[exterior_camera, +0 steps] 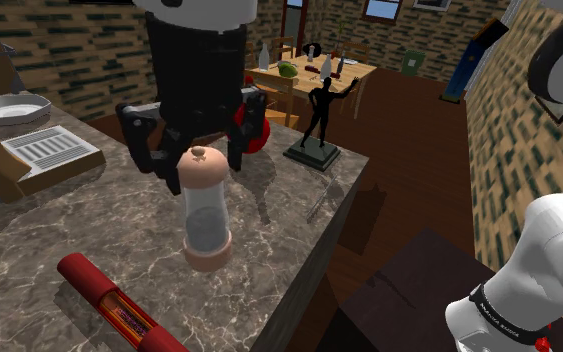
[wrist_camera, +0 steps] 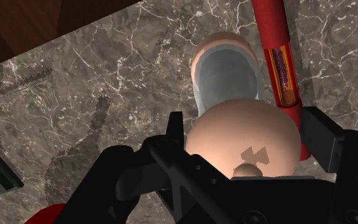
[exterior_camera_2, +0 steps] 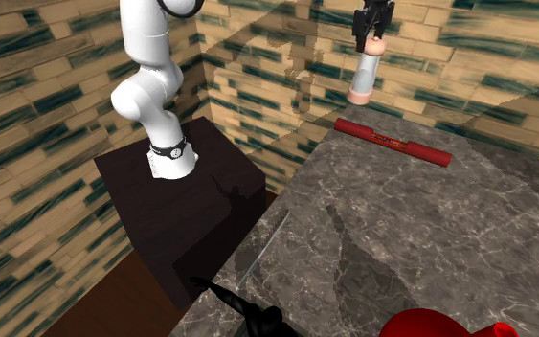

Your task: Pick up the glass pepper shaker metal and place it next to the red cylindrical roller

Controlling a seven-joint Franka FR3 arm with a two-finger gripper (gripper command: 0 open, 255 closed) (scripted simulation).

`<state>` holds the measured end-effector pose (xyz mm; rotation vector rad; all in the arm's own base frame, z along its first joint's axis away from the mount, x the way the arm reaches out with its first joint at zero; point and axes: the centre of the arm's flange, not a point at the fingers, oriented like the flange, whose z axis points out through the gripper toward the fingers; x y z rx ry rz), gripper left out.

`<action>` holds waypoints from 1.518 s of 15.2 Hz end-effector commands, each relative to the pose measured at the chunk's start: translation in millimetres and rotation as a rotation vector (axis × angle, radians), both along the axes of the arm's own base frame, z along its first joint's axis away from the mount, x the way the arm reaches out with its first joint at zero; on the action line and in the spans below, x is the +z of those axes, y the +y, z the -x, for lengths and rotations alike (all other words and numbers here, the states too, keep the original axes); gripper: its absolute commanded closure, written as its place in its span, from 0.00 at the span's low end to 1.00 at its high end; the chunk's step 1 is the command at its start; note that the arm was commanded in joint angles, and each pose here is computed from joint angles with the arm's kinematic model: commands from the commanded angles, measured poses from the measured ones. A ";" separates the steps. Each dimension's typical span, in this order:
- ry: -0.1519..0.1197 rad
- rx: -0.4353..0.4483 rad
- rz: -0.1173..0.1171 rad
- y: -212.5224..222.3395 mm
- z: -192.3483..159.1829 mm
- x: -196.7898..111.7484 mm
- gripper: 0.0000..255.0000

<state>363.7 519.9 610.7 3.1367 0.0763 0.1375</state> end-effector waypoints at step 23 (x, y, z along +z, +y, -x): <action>0.000 0.000 -0.001 0.4 -0.7 -126.4 1.00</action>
